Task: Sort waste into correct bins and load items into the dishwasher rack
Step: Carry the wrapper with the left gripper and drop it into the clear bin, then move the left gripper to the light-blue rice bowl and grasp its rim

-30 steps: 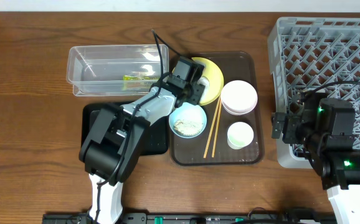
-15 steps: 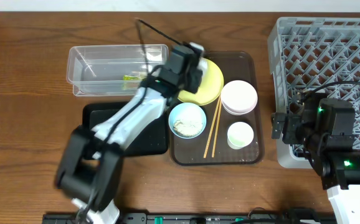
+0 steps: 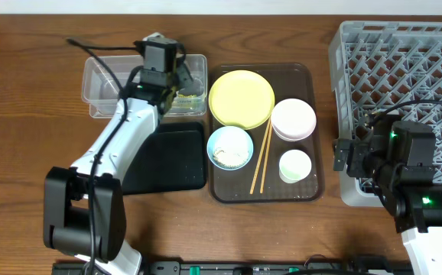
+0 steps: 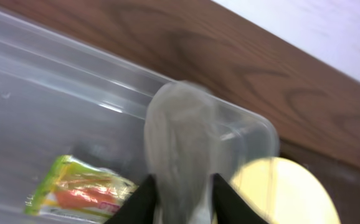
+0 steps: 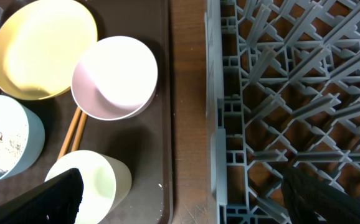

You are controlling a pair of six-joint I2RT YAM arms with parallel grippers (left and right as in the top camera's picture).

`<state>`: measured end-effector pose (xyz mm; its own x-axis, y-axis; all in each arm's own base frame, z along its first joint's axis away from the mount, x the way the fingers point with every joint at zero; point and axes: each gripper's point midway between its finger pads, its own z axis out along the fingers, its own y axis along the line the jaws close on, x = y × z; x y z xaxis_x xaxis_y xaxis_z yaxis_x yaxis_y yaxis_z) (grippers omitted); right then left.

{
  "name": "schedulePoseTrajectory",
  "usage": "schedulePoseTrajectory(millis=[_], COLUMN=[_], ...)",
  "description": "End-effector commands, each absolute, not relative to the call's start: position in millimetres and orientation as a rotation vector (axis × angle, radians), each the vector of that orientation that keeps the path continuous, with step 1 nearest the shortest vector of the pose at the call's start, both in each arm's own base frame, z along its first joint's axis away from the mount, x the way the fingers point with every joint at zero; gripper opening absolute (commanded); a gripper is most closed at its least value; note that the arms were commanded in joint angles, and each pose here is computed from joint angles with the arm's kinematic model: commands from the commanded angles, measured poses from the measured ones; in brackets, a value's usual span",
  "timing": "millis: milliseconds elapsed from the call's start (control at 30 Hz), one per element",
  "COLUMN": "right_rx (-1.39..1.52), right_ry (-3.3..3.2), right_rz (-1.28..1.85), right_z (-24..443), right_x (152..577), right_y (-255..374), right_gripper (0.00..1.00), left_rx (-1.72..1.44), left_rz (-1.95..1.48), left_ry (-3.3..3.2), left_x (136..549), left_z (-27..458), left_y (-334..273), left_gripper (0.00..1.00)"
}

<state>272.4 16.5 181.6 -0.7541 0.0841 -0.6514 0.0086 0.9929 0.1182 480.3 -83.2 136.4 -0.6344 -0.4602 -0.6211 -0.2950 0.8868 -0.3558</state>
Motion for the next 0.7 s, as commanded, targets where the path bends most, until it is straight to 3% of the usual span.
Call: schedulePoseTrajectory(millis=[0, 200, 267, 333, 400, 667], right_rx=[0.048, 0.048, 0.048, 0.048, 0.048, 0.048], right_ry=[2.398, 2.398, 2.398, 2.398, 2.398, 2.398], right_rz=[0.153, 0.153, 0.153, 0.153, 0.153, 0.153], right_z=[191.4, 191.4, 191.4, 191.3, 191.3, 191.3], right_x=[274.3, 274.4, 274.3, 274.3, 274.3, 274.3], right_y=[20.8, 20.8, 20.8, 20.8, 20.8, 20.8], right_gripper=[0.99, 0.99, 0.99, 0.99, 0.99, 0.99], left_rx=[-0.628, -0.400, -0.373, -0.331, -0.284, -0.050], left_rz=[-0.281, -0.202, -0.199, -0.197, -0.195, -0.260], left_ry=[2.273, 2.335, 2.380, 2.429, 2.479, 2.595], left_x=[483.5, 460.5, 438.2, 415.2, 392.7, 337.6], left_z=[136.8, 158.7, 168.1, 174.3, 177.8, 170.7], left_y=[-70.1, -76.8, -84.1, -94.9, -105.9, -180.3], left_gripper=[0.43, 0.44, 0.53, 0.71, 0.79, 0.78])
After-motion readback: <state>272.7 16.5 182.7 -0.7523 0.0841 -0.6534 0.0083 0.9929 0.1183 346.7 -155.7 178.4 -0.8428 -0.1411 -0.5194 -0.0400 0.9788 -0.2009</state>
